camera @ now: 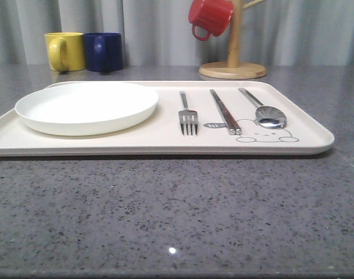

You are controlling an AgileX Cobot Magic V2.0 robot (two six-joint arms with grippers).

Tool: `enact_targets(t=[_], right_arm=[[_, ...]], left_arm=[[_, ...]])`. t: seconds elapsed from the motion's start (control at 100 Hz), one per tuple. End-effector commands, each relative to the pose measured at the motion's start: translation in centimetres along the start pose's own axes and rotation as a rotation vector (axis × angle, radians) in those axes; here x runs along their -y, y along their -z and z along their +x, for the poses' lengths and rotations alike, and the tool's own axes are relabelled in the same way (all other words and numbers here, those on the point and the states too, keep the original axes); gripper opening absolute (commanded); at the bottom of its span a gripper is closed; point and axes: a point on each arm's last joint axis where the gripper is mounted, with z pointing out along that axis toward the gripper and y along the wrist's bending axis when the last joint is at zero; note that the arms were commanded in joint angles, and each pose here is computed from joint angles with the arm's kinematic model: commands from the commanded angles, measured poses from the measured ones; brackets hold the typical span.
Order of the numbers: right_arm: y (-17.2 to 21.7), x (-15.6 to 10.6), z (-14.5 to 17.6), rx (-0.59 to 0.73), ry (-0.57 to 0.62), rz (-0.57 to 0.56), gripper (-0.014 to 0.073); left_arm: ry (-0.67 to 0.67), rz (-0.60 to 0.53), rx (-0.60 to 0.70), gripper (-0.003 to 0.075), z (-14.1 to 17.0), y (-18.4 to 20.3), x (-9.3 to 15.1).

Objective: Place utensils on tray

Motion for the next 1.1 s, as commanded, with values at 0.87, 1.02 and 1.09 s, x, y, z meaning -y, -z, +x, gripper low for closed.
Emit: enact_targets(t=[0.87, 1.02, 1.09], right_arm=[[3.9, 5.0, 15.9, 0.862, 0.209, -0.098, -0.0074], [2.3, 5.9, 17.4, 0.873, 0.180, -0.034, -0.0074], [1.7, 6.1, 18.1, 0.886, 0.173, -0.021, -0.0074]], left_arm=[[0.015, 0.002, 0.088, -0.0019, -1.4, 0.2, 0.0], [0.015, 0.002, 0.088, -0.0019, -1.4, 0.2, 0.0], [0.015, 0.002, 0.088, -0.0019, -1.4, 0.2, 0.0]])
